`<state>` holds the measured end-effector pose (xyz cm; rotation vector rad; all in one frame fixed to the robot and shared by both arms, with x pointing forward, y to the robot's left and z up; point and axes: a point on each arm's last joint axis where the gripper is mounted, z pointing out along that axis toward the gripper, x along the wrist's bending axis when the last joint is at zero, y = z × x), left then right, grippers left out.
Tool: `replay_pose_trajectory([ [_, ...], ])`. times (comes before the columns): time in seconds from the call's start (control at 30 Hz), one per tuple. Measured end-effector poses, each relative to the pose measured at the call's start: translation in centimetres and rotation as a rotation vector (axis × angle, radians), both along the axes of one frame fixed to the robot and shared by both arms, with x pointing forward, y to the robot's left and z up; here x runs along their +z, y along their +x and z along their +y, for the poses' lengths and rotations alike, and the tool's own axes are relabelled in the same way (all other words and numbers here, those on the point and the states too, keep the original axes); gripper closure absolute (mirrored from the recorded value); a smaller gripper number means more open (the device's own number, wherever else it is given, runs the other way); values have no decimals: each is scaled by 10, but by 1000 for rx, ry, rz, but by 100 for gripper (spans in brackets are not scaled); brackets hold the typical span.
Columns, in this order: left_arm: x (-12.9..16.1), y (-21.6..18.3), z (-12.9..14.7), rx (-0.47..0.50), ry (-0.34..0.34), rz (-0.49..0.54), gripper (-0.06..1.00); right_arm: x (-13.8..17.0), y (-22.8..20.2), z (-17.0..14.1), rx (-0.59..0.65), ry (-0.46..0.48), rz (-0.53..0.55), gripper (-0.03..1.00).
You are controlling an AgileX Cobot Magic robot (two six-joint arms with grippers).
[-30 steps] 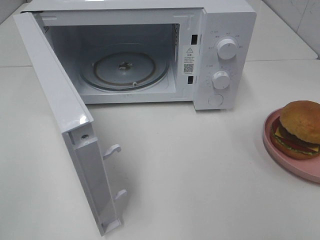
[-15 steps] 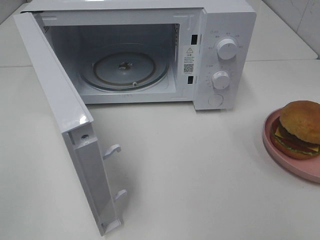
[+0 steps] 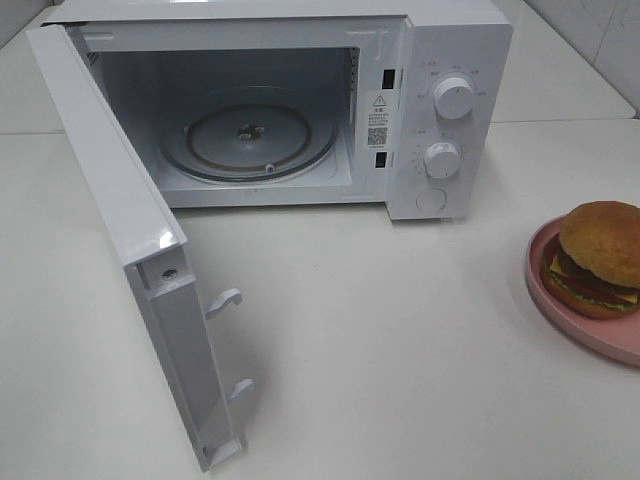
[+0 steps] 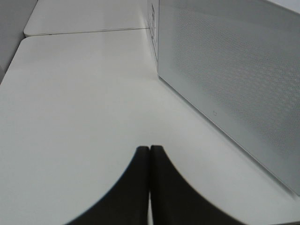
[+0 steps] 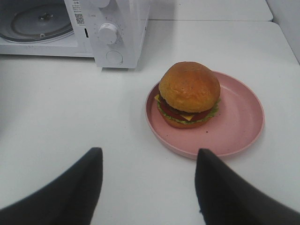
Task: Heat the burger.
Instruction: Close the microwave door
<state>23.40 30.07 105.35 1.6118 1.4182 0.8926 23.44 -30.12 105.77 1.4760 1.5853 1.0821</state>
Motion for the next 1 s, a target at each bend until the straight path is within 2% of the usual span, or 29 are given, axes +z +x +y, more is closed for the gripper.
replay_pose_trajectory([
  [0.17, 3, 0, 0, -8, 14, -23, 94, 0, 0, 0, 0, 0, 0, 39],
  [0.2, 8, 0, 0, -17, 27, -72, 94, 0, 0, 0, 0, 0, 0, 39],
  [0.23, 8, 0, 0, -17, 27, -72, 94, 0, 0, 0, 0, 0, 0, 39],
  [0.27, 14, 2, 0, -22, 38, -134, 94, 0, 0, 0, 0, 0, 0, 39],
  [0.33, 16, 3, 0, -24, 43, -166, 94, 0, 0, 0, 0, 0, 0, 39],
  [0.37, 21, 6, -1, -24, 43, -227, 94, 0, 0, 0, 0, 0, 0, 39],
  [0.47, 23, 15, -2, -26, 38, -262, 94, 0, 0, 0, 0, 0, 0, 39],
  [0.67, 26, 41, -6, -34, 12, -239, 94, 0, 0, 0, 0, 0, 0, 39],
  [0.77, 26, 60, -9, -38, -2, -188, 94, 0, 0, 0, 0, 0, 0, 39],
  [0.83, 22, 83, -13, -46, -12, -108, 94, 0, 0, 0, 0, 0, 0, 39],
  [1.0, 12, 118, -20, -78, -26, -18, 94, 0, 0, 0, 0, 0, 0, 39],
])
